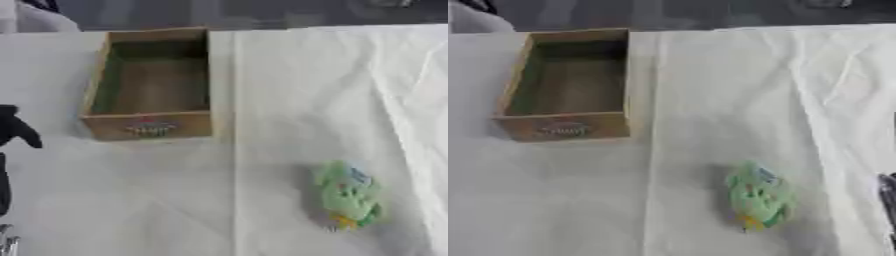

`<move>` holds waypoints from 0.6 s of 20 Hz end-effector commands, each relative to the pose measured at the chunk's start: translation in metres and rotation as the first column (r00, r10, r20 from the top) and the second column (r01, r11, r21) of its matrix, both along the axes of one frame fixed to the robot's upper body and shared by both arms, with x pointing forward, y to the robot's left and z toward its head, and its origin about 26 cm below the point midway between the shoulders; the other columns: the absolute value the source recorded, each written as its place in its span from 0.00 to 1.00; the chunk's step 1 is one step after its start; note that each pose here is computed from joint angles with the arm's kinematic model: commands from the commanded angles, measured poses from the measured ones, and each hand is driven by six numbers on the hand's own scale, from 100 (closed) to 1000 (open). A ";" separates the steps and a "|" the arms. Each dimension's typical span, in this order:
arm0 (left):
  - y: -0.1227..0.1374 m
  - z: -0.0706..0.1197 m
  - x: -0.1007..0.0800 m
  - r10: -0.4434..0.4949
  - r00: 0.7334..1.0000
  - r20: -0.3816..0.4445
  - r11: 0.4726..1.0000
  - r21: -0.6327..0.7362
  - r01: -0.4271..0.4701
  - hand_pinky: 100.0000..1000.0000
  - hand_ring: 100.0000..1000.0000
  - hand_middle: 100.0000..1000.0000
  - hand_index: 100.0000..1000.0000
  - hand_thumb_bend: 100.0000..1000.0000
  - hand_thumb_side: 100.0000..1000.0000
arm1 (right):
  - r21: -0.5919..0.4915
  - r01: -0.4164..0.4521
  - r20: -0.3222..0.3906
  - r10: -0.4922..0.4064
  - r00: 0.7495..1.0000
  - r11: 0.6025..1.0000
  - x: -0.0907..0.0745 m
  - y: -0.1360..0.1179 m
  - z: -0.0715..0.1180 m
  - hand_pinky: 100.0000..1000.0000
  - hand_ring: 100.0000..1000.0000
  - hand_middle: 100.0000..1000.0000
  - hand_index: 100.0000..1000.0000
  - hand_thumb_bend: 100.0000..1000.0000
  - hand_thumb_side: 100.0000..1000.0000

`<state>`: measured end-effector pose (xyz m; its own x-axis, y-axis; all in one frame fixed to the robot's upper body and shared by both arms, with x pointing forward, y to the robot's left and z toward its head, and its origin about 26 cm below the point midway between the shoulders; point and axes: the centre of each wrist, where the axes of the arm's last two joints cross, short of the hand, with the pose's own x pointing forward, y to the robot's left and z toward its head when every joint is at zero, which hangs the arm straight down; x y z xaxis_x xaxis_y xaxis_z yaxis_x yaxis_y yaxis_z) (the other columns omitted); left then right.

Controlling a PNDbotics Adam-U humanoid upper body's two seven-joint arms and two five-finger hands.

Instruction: Pick up objects on the table and place them in the box.

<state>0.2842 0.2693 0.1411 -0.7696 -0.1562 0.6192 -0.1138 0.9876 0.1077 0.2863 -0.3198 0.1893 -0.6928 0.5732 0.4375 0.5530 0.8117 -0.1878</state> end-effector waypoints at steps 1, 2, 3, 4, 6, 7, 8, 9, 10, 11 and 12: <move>0.002 0.007 -0.002 -0.002 1.000 0.022 1.000 0.017 0.002 0.25 0.33 0.34 0.58 0.00 1.00 | -0.138 0.046 -0.003 -0.046 0.999 0.989 -0.004 -0.010 0.017 0.81 1.00 0.66 0.83 0.00 0.99; 0.003 0.007 -0.002 -0.001 1.000 0.021 1.000 0.019 0.000 0.25 0.33 0.34 0.58 0.00 1.00 | -0.194 0.062 -0.018 -0.067 0.998 0.979 -0.005 -0.013 0.021 0.81 1.00 0.67 0.84 0.00 1.00; 0.003 0.007 -0.002 0.001 1.000 0.020 1.000 0.021 -0.001 0.25 0.33 0.34 0.59 0.00 1.00 | -0.253 0.076 -0.033 -0.088 0.996 0.964 -0.006 -0.016 0.024 0.82 0.99 0.69 0.84 0.00 1.00; 0.003 0.007 -0.002 0.003 1.000 0.019 1.000 0.022 -0.003 0.25 0.33 0.34 0.59 0.00 1.00 | -0.318 0.089 -0.048 -0.110 0.993 0.944 -0.006 -0.019 0.028 0.82 0.99 0.69 0.85 0.01 1.00; 0.004 0.007 -0.002 0.005 1.000 0.017 1.000 0.021 -0.006 0.25 0.33 0.34 0.59 0.00 1.00 | -0.410 0.108 -0.070 -0.150 0.986 0.906 -0.007 -0.022 0.033 0.82 0.99 0.70 0.85 0.03 1.00; 0.004 0.007 -0.003 0.006 1.000 0.017 1.000 0.021 -0.006 0.25 0.33 0.34 0.59 0.00 1.00 | -0.429 0.114 -0.075 -0.161 0.984 0.896 -0.007 -0.022 0.035 0.82 0.99 0.70 0.85 0.03 1.00; 0.004 0.007 -0.003 0.006 1.000 0.016 1.000 0.021 -0.006 0.25 0.33 0.34 0.59 0.00 1.00 | -0.440 0.117 -0.078 -0.168 0.983 0.890 -0.007 -0.022 0.035 0.82 0.99 0.70 0.85 0.03 1.00; 0.004 0.007 -0.003 0.006 1.000 0.016 1.000 0.021 -0.006 0.25 0.33 0.34 0.59 0.00 1.00 | -0.445 0.119 -0.079 -0.171 0.982 0.887 -0.007 -0.022 0.035 0.82 0.99 0.70 0.85 0.03 1.00; 0.004 0.007 -0.002 0.005 1.000 0.017 1.000 0.022 -0.006 0.25 0.33 0.34 0.58 0.00 1.00 | -0.451 0.119 -0.081 -0.173 0.982 0.885 -0.007 -0.022 0.035 0.83 0.97 0.74 0.89 0.16 1.00; 0.004 0.008 -0.002 0.004 1.000 0.018 1.000 0.031 -0.005 0.25 0.33 0.34 0.58 0.00 1.00 | -0.473 0.108 -0.092 -0.171 0.981 0.875 -0.008 -0.022 0.033 0.83 0.97 0.75 0.89 0.17 1.00; 0.006 0.009 -0.002 0.005 1.000 0.019 0.999 0.044 -0.006 0.25 0.33 0.34 0.58 0.00 1.00 | -0.506 0.088 -0.112 -0.167 0.980 0.858 -0.009 -0.022 0.028 0.83 0.97 0.75 0.89 0.17 1.00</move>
